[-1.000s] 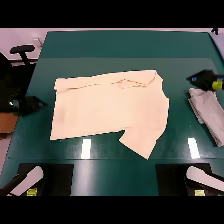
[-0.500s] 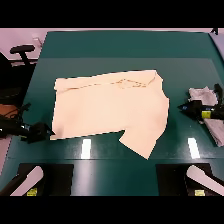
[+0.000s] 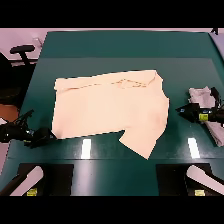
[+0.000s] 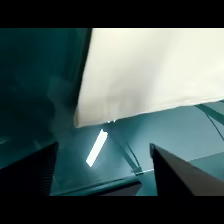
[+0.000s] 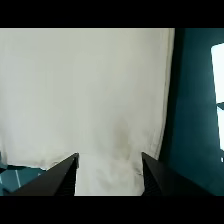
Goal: Fold the shirts.
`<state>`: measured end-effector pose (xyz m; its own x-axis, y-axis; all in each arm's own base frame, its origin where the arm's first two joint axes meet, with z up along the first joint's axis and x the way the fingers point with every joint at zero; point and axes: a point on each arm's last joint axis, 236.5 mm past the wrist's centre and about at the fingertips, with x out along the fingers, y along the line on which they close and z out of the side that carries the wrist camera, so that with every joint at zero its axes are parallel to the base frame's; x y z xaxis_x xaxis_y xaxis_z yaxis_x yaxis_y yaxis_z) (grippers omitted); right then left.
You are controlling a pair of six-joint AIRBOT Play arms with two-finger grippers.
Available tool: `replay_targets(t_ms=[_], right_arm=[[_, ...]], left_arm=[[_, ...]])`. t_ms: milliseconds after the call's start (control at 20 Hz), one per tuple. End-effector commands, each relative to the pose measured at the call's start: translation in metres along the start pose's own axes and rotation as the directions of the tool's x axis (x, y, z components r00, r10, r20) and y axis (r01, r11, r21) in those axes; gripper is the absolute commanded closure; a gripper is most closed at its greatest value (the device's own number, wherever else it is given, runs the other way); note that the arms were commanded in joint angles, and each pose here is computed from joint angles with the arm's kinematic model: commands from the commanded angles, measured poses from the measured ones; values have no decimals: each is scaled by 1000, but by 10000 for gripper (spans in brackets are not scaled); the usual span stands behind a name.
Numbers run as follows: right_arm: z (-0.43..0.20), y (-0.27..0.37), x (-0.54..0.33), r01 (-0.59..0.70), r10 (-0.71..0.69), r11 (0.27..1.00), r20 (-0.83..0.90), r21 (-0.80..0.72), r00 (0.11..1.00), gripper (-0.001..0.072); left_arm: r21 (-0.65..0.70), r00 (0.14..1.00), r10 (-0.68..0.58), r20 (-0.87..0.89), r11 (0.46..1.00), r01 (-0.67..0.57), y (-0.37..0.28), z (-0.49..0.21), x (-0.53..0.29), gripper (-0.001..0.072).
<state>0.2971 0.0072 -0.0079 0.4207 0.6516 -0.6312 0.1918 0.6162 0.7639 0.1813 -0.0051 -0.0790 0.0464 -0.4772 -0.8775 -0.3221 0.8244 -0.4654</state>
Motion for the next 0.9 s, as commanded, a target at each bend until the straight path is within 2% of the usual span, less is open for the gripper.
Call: replay_targets(t_ms=[0, 300, 400, 450, 500, 550, 600, 750, 800, 850], right_arm=[[5, 8, -3, -5, 5, 999, 0, -32, 1000, 265], [5, 9, -2, -5, 5, 999, -2, -50, 1000, 266], [6, 8, -2, -3, 4, 999, 1, -51, 1000, 265], [6, 8, -2, -3, 3, 999, 2, -51, 1000, 266], [6, 8, -2, -2, 2, 999, 3, -52, 1000, 266], [6, 7, -2, 1, 0, 999, 2, -52, 1000, 266], [5, 6, -2, 6, -6, 999, 0, -53, 1000, 266], [7, 5, -2, 9, -8, 999, 6, -52, 1000, 266], [6, 5, -2, 9, -8, 999, 5, -51, 1000, 266], [6, 5, -2, 8, -8, 999, 1, -52, 1000, 266]], left_arm=[[-68, 994, -64, 83, 995, 70, 1, 21, 1, 5], [-121, 979, -189, 74, 973, 197, -1, 34, 17, 6], [-118, 980, -182, 80, 975, 191, 2, 36, 20, 7], [-112, 980, -179, 85, 976, 188, 3, 38, 20, 60], [-104, 980, -177, 87, 977, 186, 3, 38, 20, 255], [-99, 980, -177, 87, 978, 186, 3, 38, 20, 408], [-98, 980, -179, 90, 977, 187, 2, 39, 19, 489], [-101, 977, -184, 103, 976, 195, 1, 42, 18, 495], [-99, 978, -182, 103, 976, 193, 2, 42, 18, 609], [-83, 978, -183, 103, 978, 192, 1, 42, 19, 678]])
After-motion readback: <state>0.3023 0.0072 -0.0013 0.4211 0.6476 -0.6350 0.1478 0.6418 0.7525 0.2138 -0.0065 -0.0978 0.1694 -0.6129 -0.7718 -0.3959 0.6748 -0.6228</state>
